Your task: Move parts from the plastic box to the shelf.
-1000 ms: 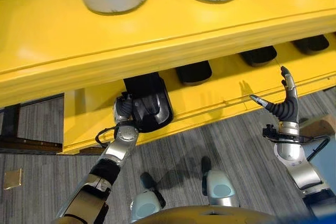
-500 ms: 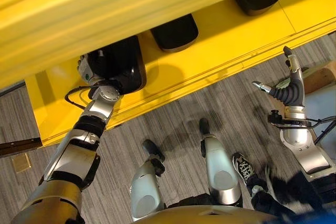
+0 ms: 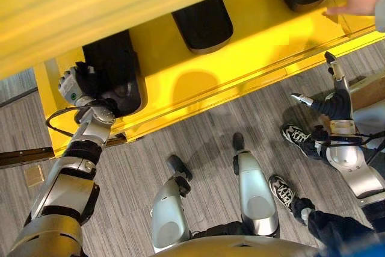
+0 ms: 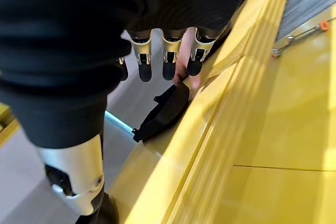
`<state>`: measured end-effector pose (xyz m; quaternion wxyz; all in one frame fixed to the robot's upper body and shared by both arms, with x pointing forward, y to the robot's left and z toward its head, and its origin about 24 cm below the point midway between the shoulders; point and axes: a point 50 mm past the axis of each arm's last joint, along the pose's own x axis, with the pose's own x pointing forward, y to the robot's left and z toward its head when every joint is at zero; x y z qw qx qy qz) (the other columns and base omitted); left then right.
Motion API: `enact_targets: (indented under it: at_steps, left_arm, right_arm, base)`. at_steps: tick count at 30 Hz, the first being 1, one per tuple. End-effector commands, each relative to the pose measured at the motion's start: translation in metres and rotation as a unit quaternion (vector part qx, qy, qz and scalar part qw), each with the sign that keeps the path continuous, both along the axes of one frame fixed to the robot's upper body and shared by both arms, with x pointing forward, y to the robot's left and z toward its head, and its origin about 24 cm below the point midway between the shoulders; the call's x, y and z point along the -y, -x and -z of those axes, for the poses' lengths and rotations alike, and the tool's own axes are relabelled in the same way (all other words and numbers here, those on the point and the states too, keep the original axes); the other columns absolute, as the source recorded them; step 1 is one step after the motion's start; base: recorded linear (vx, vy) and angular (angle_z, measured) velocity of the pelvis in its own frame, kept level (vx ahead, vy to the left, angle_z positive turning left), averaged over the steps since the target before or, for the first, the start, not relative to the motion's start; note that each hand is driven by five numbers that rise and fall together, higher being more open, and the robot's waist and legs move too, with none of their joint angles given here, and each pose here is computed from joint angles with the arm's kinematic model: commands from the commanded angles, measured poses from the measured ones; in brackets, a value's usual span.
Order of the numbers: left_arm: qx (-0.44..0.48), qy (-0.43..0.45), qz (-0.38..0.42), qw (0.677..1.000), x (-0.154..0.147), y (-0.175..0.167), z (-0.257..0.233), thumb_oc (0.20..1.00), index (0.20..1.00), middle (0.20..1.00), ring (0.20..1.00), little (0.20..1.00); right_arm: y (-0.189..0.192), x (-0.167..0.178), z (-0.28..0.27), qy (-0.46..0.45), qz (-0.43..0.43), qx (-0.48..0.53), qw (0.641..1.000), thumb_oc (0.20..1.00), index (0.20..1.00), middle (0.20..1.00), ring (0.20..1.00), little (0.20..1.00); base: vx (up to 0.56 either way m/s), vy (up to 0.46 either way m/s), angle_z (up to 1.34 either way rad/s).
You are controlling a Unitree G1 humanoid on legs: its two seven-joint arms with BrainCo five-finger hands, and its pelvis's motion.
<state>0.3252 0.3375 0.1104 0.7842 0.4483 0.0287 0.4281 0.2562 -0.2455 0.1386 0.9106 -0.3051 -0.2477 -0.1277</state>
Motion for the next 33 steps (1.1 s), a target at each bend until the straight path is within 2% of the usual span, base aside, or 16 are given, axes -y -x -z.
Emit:
enact_targets:
  at_steps: [1,9,22,33]
  left_arm:
    - [-0.033,-0.007,-0.045,0.998,-0.027,0.025,0.017,0.2,0.2,0.2,0.2,0.2]
    - [-0.024,-0.01,-0.055,0.998,-0.027,0.028,0.018,0.2,0.2,0.2,0.2,0.2]
    - [0.016,-0.052,-0.05,0.997,-0.031,0.011,-0.027,0.2,0.2,0.2,0.2,0.2]
    - [0.023,-0.058,-0.049,0.997,-0.031,0.007,-0.037,0.2,0.2,0.2,0.2,0.2]
  right_arm:
    - [0.003,0.002,-0.013,-0.014,-0.004,0.035,0.999,1.0,1.0,1.0,1.0,1.0]
    - [0.0,0.002,-0.018,-0.009,0.001,0.038,0.999,1.0,1.0,1.0,1.0,1.0]
    - [-0.006,0.0,-0.014,-0.02,0.008,0.032,0.999,1.0,1.0,1.0,1.0,1.0]
    - [-0.005,0.002,-0.012,-0.017,0.01,0.021,1.0,1.0,1.0,1.0,1.0,1.0]
  base:
    - [-0.01,0.066,0.03]
    - [-0.01,0.097,0.04]
    - [0.0,0.034,0.03]
    - [0.0,-0.004,0.0]
